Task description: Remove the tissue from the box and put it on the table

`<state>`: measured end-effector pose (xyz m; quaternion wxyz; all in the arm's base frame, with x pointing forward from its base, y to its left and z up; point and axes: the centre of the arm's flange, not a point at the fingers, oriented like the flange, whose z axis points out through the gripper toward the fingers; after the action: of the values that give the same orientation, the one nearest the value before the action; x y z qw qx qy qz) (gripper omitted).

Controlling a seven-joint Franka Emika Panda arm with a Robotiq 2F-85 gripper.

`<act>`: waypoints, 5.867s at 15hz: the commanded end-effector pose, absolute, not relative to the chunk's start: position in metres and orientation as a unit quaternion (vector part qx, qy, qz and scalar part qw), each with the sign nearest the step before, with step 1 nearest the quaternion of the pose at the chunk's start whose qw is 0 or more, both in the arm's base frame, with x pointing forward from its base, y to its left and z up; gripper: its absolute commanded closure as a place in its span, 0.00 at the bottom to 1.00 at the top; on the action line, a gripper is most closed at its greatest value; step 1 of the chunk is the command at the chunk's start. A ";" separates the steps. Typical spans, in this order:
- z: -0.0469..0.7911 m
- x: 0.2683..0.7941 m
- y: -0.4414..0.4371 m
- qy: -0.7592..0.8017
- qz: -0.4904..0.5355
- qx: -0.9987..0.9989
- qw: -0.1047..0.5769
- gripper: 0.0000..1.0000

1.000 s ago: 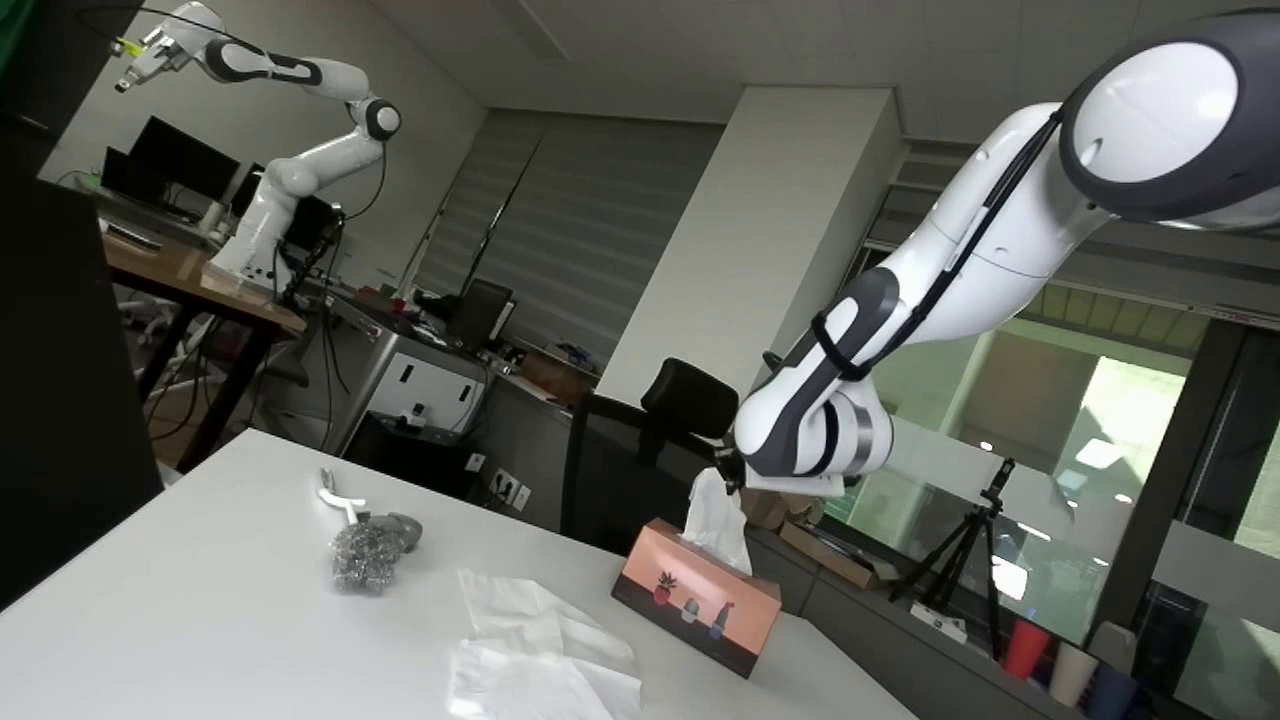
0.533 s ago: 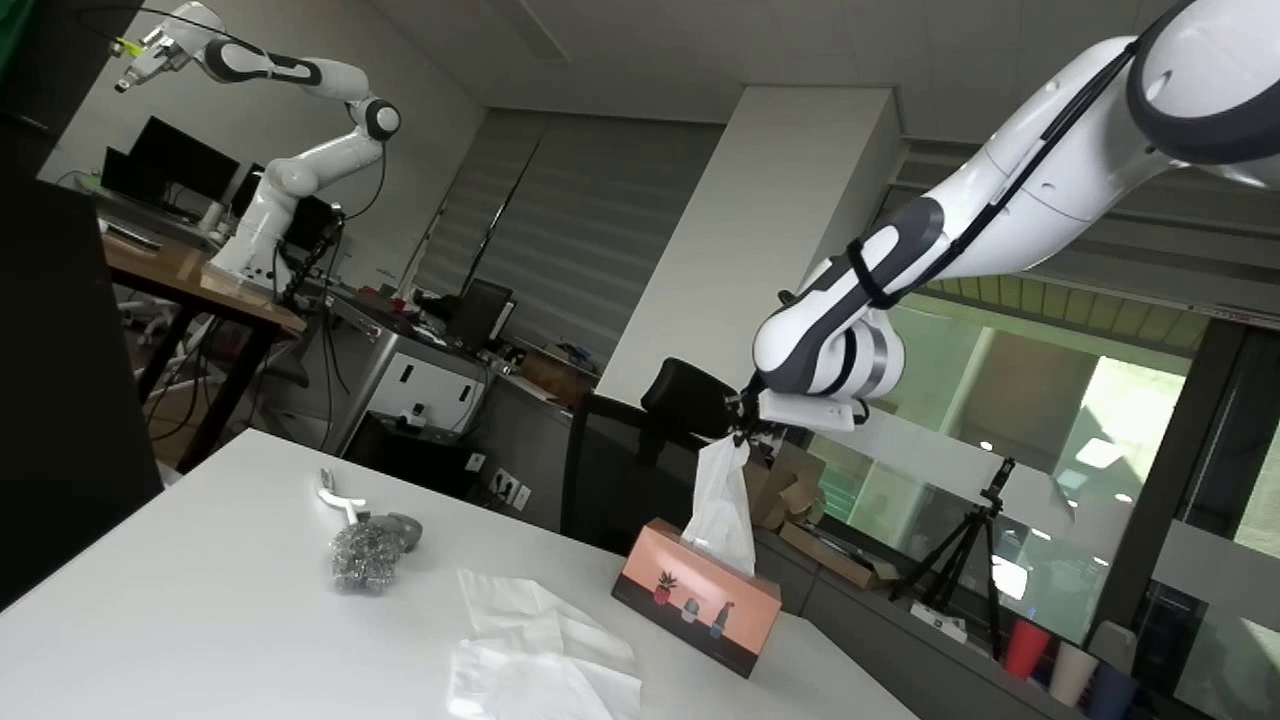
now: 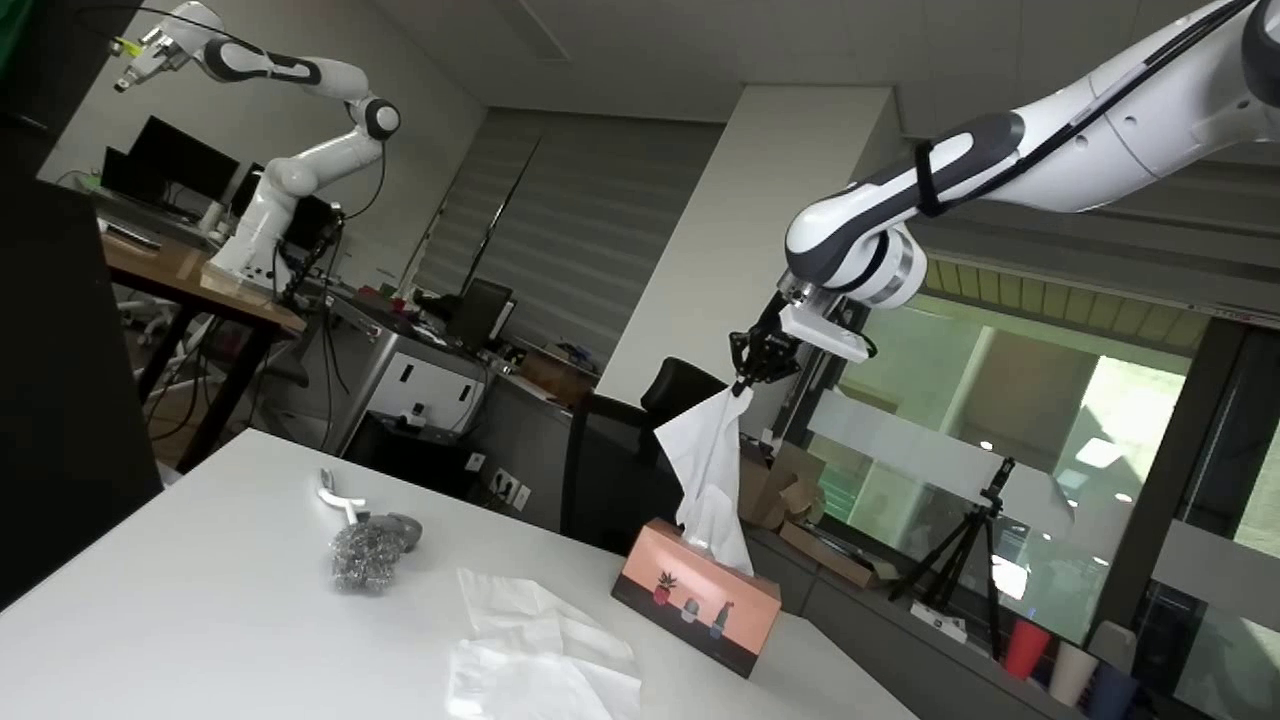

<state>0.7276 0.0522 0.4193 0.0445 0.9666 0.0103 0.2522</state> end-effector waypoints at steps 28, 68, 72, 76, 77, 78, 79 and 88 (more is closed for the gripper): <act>0.363 0.618 0.119 0.306 -0.239 0.921 -0.034 1.00; 0.280 0.611 0.183 0.425 -0.251 0.785 -0.374 1.00; 0.266 0.616 0.165 0.428 -0.275 0.744 -0.433 1.00; 0.222 0.629 0.149 0.403 -0.287 0.736 -0.462 1.00; 0.206 0.632 0.150 0.403 -0.286 0.733 -0.467 1.00; 0.190 0.634 0.152 0.402 -0.286 0.731 -0.472 1.00; 0.173 0.636 0.155 0.401 -0.286 0.729 -0.475 1.00; 0.090 0.673 0.172 0.389 -0.209 0.817 -0.370 1.00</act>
<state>0.6455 0.1643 0.0878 -0.4249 0.7847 0.3891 -0.2287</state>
